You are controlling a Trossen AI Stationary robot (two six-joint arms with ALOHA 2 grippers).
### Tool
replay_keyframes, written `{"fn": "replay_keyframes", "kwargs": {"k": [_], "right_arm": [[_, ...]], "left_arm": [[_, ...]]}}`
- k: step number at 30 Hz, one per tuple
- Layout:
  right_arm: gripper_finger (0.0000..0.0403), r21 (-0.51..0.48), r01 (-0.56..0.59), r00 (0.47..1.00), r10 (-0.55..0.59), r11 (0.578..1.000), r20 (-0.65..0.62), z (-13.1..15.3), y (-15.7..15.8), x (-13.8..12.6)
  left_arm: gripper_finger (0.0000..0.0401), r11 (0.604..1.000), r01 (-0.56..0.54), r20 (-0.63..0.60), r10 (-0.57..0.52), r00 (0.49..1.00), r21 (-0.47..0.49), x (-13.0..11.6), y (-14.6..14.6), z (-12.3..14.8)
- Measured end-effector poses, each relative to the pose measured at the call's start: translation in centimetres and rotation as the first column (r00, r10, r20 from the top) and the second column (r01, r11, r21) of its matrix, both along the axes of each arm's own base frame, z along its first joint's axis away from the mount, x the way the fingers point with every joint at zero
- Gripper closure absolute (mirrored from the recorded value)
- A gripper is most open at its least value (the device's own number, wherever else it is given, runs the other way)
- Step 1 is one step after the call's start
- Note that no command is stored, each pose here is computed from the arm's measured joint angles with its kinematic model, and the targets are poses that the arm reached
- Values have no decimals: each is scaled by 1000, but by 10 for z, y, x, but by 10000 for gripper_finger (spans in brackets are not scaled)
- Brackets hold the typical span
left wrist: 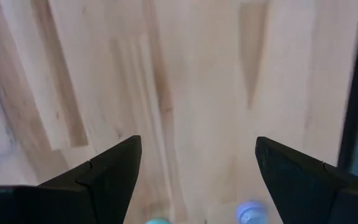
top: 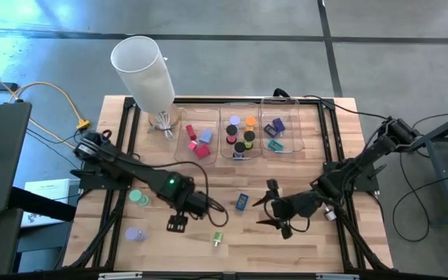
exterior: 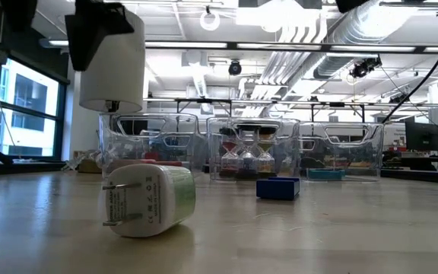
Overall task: Pick & Place Office items
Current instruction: Put the blue digital clock into the right transparent bin
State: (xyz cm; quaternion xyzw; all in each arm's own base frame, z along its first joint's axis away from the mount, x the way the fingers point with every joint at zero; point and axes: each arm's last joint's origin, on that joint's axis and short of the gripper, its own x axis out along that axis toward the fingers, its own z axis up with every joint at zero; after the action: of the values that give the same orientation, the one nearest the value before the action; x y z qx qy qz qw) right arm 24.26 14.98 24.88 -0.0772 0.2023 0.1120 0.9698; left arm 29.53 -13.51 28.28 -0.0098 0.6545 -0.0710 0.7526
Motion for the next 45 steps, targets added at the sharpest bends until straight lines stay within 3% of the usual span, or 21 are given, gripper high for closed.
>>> {"fn": "replay_keyframes", "kwargs": {"k": [7,11,18,21,25,34,45], "right_arm": [[144,-52,-73,997,72,996,-21,12,-22,17],[148,-145,-96,992,82,985,-96,12,-31,29],[149,-283,-144,962,67,948,-264,-3,-26,60],[149,-308,-169,929,47,936,-367,-13,-27,69],[149,-356,-265,839,33,896,-543,-37,-31,77],[149,-357,-369,800,97,858,-592,-57,-25,103],[149,-304,-440,760,169,845,-628,-72,-44,117]], "left_arm": [[93,998,31,122,-23,992,-57,-7,-11,17],[93,996,61,164,-49,985,-70,-15,-12,20],[93,988,133,309,-102,946,-82,-31,13,17],[93,986,115,380,-60,923,-125,-37,30,12],[93,975,104,425,-10,905,-198,-41,45,-1],[93,969,61,393,39,919,-240,-41,50,-22],[93,957,139,460,-5,888,-256,-41,33,-18]]}}
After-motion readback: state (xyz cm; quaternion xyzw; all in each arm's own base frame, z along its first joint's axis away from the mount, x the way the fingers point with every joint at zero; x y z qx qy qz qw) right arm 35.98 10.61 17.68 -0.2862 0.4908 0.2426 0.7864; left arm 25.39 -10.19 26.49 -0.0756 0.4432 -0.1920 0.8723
